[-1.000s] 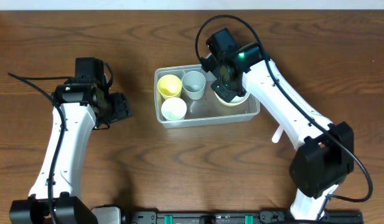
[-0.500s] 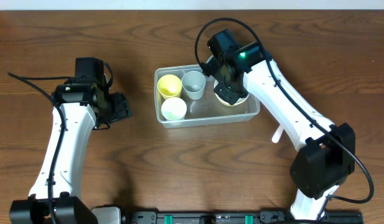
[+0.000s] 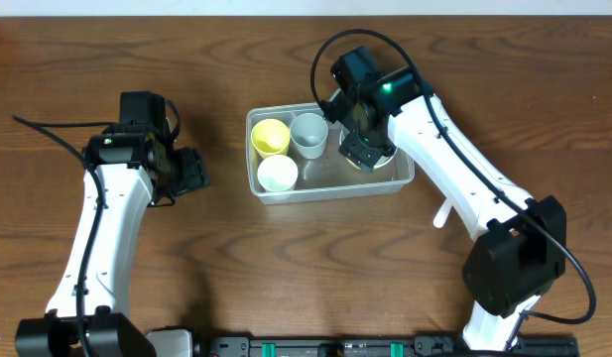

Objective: Pack container

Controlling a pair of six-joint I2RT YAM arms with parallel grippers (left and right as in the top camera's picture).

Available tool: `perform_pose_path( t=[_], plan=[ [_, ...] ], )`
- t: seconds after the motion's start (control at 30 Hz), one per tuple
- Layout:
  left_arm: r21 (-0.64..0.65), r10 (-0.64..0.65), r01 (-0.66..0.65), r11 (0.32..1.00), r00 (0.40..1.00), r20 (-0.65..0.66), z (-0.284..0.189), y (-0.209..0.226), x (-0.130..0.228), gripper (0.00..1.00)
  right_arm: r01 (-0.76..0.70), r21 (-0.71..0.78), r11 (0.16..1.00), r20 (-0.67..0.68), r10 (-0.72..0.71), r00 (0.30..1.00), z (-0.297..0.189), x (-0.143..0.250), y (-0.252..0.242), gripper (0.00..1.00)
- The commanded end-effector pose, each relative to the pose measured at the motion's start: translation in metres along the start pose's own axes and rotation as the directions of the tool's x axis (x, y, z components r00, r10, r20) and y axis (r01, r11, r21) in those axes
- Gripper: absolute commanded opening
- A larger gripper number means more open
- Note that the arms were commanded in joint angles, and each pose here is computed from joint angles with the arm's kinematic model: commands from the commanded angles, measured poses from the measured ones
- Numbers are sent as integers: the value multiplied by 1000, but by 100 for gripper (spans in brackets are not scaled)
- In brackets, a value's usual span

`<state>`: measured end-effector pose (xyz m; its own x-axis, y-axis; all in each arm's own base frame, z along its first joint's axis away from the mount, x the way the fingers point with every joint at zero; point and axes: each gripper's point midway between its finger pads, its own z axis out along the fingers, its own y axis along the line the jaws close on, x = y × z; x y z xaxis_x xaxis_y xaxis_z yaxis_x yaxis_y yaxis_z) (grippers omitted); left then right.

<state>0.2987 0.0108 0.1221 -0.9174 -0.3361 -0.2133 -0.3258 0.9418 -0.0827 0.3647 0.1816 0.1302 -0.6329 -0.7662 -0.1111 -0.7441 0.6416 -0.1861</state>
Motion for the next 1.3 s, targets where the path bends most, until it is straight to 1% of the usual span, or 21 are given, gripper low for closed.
perform_pose_path(
  t=[0.0, 0.07, 0.27, 0.37, 0.43, 0.5, 0.57, 0.7, 0.8, 0.9, 0.93, 1.27],
  plan=[
    [-1, 8, -8, 1000, 1000, 18, -5, 1, -7, 73, 48, -57, 997, 65, -44, 997, -16, -7, 8, 73],
    [-1, 8, -8, 1000, 1000, 17, -5, 1, -6, 73, 52, -68, 996, 64, -47, 997, -12, -7, 11, 75],
    [-1, 8, -8, 1000, 1000, 18, -5, 1, -7, 73, 54, -81, 995, 24, -52, 998, 11, -3, 15, 75],
    [-1, 8, -8, 1000, 1000, 18, -5, 1, -7, 73, 55, -86, 995, 4, -55, 998, 24, -3, 16, 69],
    [-1, 8, -8, 1000, 1000, 18, -5, 1, -7, 73, 56, -92, 994, -9, -57, 998, 31, -3, 17, 63],
    [-1, 8, -8, 1000, 1000, 18, -5, 1, -7, 73, 60, -99, 993, -25, -63, 998, 37, -2, 18, 60],
    [-1, 8, -8, 1000, 1000, 18, -5, 1, -7, 73, 60, -105, 993, -38, -64, 997, 42, -1, 19, 52],
    [-1, 8, -8, 1000, 1000, 18, -5, 1, -7, 73, 60, -108, 992, -46, -66, 997, 46, 0, 20, 29],
    [-1, 8, -8, 1000, 1000, 18, -5, 1, -7, 73, 61, -92, 994, -52, -66, 996, 46, 1, 17, 15],
    [-1, 8, -8, 1000, 1000, 18, -5, 1, -7, 73, 62, -79, 995, -56, -66, 996, 46, 1, 15, 3],
    [-1, 8, -8, 1000, 1000, 18, -5, 1, -7, 73, 61, -76, 995, -55, -65, 996, 46, 1, 14, 1],
    [-1, 8, -8, 1000, 1000, 19, -5, 1, -7, 73, 59, -45, 997, -33, -61, 998, 37, -4, 9, 1]
  ],
)
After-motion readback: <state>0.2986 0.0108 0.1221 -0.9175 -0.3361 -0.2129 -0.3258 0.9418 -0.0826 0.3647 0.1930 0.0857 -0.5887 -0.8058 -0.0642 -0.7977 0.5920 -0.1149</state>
